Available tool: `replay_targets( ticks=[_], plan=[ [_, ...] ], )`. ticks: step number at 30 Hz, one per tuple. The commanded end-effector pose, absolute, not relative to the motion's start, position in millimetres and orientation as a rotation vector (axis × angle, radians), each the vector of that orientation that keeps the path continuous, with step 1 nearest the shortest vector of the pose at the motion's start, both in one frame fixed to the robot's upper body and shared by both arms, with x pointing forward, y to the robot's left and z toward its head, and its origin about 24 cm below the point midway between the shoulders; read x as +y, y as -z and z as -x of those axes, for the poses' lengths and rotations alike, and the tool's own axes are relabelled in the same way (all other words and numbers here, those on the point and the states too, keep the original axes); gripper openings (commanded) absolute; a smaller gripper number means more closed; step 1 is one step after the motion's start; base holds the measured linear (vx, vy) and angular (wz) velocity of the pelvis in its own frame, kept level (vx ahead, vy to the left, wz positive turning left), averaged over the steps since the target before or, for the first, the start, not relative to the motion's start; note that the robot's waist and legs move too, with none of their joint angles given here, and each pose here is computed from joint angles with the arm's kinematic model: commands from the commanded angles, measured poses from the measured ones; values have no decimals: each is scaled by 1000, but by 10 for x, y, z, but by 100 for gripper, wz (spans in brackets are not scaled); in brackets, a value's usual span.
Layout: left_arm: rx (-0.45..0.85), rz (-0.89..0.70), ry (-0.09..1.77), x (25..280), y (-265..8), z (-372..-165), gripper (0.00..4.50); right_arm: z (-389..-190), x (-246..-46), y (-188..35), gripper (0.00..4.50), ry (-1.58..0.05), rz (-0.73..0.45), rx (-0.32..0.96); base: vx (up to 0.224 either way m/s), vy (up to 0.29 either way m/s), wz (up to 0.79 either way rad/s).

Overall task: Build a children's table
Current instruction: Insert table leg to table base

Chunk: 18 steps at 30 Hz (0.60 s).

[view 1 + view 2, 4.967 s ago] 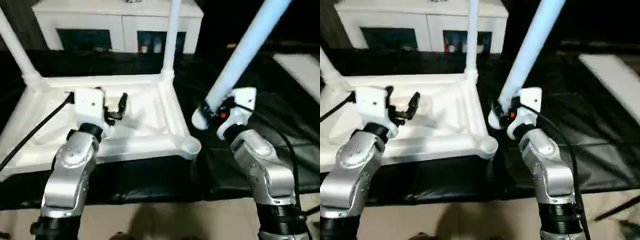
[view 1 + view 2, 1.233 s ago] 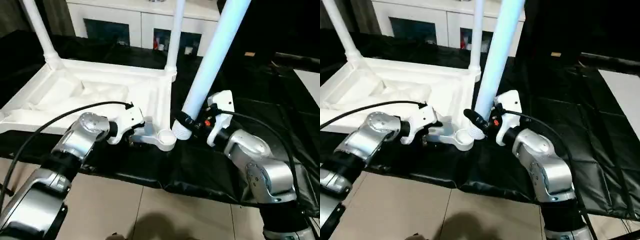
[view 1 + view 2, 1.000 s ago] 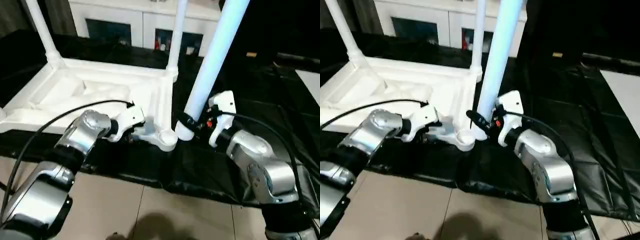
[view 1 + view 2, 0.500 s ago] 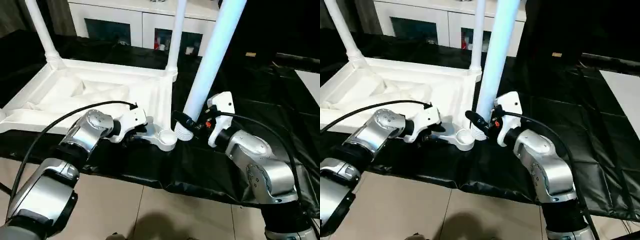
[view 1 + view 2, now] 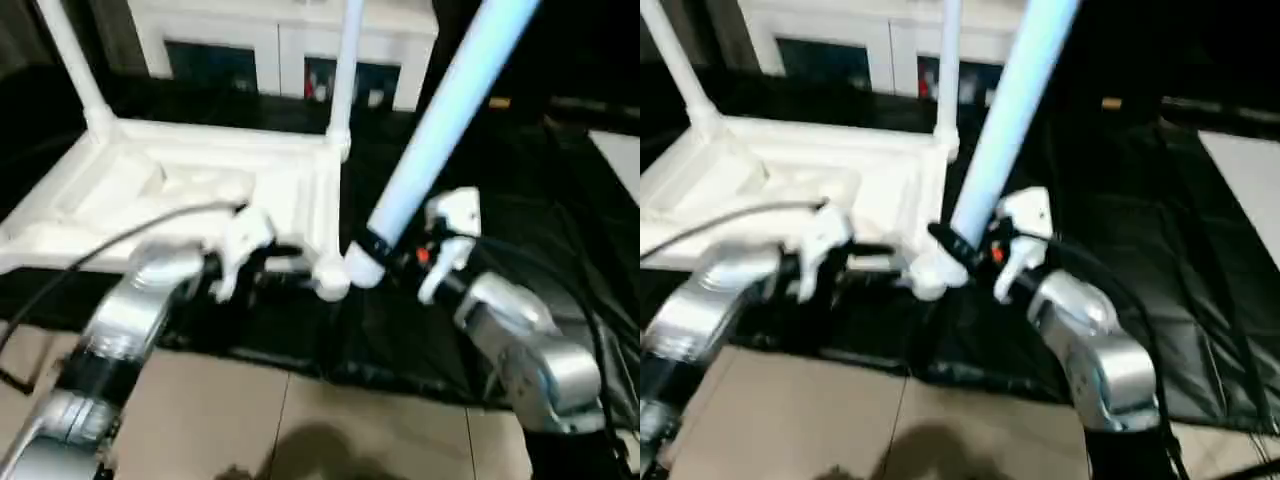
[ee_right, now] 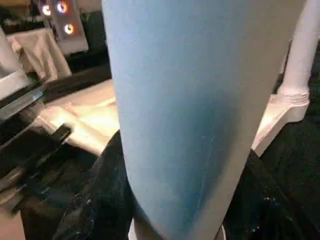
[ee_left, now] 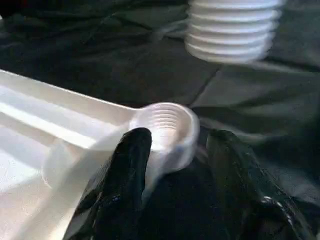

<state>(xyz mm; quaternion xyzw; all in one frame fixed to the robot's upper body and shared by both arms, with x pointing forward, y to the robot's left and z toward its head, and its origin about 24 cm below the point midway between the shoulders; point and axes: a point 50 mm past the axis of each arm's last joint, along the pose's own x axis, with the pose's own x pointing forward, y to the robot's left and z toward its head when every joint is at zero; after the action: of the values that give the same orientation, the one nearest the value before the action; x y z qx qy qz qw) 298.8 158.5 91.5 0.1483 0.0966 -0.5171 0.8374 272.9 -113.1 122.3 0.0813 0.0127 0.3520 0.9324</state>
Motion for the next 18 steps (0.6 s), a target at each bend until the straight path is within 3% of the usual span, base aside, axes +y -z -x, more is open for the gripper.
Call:
replay_targets(
  ticks=[1,3,9,14,18],
  plan=[
    [139,-289,978,1641,-1032,-2987,216,-2708,-1159,-1263,186,-691,-175,10,0,0,0],
    [97,-258,831,1675,-1061,-2973,250,-2716,-1174,-1239,186,-635,-161,18,0,0,0],
    [-57,-139,420,1718,-1202,-2824,276,-2765,-1258,-1201,186,-452,-124,20,0,0,0],
    [-41,-80,255,1747,-1214,-2840,276,-2772,-1295,-1196,186,-404,-116,12,0,0,0],
    [-49,-83,261,1673,-1255,-2830,276,-2785,-1282,-1193,186,-393,-96,13,0,0,0]
  ],
)
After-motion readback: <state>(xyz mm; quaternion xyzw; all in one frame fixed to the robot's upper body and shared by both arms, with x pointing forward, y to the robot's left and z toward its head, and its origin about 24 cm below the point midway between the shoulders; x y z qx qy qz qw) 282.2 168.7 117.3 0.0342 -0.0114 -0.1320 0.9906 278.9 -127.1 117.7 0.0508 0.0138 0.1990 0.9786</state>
